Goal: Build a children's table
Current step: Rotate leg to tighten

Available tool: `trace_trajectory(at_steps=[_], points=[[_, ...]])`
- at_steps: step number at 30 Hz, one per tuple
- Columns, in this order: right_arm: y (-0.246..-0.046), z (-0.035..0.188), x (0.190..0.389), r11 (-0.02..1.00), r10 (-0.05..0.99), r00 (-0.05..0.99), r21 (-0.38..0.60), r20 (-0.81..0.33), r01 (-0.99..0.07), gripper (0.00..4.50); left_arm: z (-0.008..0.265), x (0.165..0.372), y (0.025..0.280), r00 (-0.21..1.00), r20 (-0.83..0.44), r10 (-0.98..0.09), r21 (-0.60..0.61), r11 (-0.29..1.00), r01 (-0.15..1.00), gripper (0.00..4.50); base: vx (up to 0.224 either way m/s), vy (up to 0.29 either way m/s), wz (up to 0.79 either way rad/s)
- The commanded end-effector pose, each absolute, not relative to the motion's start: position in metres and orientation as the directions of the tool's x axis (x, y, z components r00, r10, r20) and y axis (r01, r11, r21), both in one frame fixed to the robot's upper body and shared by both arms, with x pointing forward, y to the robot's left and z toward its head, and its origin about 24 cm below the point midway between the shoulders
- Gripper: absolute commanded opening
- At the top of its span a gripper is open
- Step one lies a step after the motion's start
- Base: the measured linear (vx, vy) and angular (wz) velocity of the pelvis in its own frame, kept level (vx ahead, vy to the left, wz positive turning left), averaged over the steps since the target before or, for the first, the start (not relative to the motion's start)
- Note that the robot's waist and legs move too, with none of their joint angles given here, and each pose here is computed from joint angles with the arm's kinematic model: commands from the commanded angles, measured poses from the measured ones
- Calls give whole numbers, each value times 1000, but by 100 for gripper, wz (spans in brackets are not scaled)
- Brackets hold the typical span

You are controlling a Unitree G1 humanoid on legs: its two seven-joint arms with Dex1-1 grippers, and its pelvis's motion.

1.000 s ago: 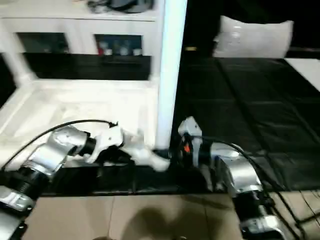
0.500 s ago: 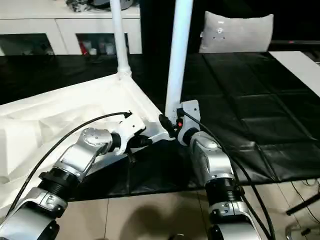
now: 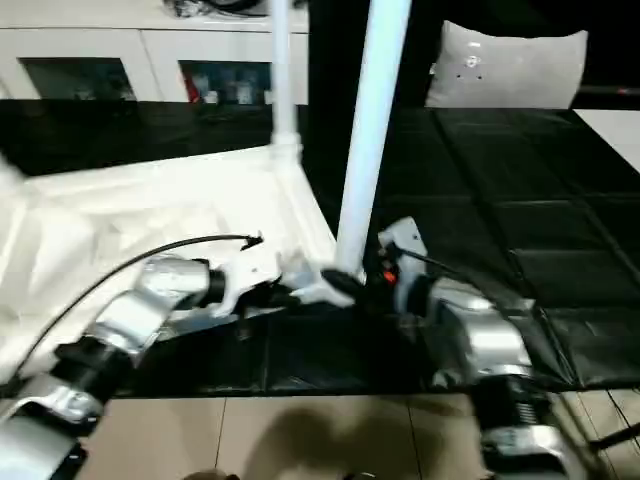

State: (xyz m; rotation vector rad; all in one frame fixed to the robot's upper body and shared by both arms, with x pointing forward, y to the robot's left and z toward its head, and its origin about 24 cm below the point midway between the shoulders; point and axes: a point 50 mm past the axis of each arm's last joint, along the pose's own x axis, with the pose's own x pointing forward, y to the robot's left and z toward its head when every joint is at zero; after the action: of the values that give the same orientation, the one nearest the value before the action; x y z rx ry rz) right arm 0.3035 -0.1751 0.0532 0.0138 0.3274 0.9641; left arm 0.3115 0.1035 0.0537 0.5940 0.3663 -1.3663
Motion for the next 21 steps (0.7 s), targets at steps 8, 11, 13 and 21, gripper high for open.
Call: trace_trajectory(at_steps=[8, 11, 13, 21], points=[[-183, 69, 288, 274, 918, 235, 85, -319, -958, 408, 45, 291, 110, -115, -671, -733, 100, -243, 965, 0, 0, 0, 0], [-183, 68, 286, 225, 921, 186, 78, -342, -971, 371, 45, 290, 111, -142, -682, -717, 90, -275, 957, 0, 0, 0, 0], [-181, 68, 283, 180, 928, 135, 102, -346, -978, 363, 45, 289, 111, -166, -688, -706, 78, -300, 951, 0, 0, 0, 0], [-171, 67, 273, 39, 958, -22, 206, -286, -978, 295, 46, 287, 108, -213, -680, -701, 59, -342, 938, 0, 0, 0, 0]])
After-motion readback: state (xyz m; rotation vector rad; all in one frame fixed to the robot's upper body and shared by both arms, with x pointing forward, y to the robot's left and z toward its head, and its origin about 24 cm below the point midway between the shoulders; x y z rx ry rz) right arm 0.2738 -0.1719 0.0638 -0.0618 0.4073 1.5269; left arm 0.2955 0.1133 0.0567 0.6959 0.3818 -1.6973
